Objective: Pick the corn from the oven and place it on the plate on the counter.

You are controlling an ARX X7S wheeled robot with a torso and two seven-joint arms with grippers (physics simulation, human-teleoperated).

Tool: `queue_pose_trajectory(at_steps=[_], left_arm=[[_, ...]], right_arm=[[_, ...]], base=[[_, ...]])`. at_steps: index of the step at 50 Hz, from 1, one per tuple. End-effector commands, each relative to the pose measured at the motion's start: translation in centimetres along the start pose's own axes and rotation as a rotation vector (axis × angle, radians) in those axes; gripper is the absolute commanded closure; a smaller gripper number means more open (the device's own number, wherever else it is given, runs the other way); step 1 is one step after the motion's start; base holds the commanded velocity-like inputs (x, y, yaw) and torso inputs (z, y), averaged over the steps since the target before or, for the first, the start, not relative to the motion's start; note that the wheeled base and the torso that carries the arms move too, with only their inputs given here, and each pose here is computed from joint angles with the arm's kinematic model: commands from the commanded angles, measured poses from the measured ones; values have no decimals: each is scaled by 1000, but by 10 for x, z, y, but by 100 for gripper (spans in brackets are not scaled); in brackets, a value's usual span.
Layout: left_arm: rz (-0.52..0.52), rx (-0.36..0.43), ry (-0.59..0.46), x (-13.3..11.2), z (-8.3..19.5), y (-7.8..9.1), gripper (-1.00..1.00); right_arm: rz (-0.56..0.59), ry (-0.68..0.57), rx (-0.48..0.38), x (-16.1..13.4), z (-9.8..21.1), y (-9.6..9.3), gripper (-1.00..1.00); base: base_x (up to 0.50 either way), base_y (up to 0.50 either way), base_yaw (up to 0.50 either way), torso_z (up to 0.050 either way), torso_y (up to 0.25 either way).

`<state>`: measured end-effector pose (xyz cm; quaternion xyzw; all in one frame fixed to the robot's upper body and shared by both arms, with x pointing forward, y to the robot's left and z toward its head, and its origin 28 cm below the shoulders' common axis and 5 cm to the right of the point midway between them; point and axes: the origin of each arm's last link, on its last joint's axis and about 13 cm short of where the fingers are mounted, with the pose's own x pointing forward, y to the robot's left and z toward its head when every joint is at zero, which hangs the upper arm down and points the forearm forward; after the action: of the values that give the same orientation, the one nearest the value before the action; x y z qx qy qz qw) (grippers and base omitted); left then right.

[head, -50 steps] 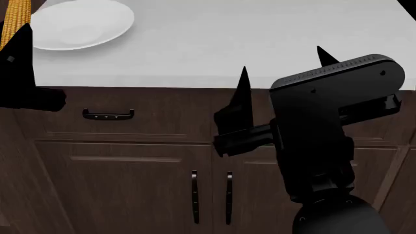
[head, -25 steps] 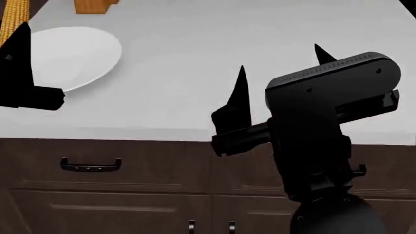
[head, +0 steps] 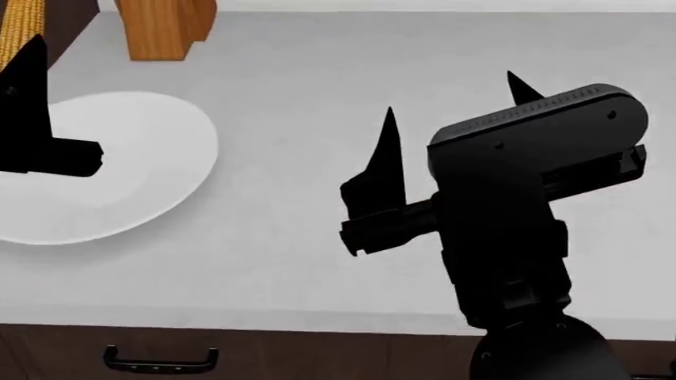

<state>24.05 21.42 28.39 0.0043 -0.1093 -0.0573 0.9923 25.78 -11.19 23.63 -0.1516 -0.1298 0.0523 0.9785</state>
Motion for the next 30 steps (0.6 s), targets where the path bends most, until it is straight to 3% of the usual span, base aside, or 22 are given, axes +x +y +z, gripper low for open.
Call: queue_pose_trajectory(at_steps=[1, 21, 22, 23, 24, 25, 30], left_arm=[[4, -5, -7, 1, 1, 0, 100], [10, 4, 5, 1, 0, 0, 100], [247, -63, -266, 17, 14, 12, 100], [20, -43, -202, 4, 14, 0, 100], [11, -11, -61, 2, 4, 0, 100], [10, 12, 10, 0, 0, 0, 100], [8, 15, 18, 0, 0, 0, 100]], right_arm=[[-4, -2, 5, -1, 0, -1, -100], [4, -6, 16, -1, 0, 0, -100], [4, -6, 15, -1, -1, 0, -100], [4, -5, 15, -1, -1, 0, -100], [4, -5, 15, -1, -1, 0, -100], [5, -4, 15, -1, -1, 0, -100], [5, -3, 15, -1, -1, 0, -100]], base=[[31, 0, 0, 0, 0], [0, 0, 0, 0, 1], [0, 0, 0, 0, 0], [0, 0, 0, 0, 0], [0, 0, 0, 0, 0], [0, 0, 0, 0, 0], [0, 0, 0, 0, 0]])
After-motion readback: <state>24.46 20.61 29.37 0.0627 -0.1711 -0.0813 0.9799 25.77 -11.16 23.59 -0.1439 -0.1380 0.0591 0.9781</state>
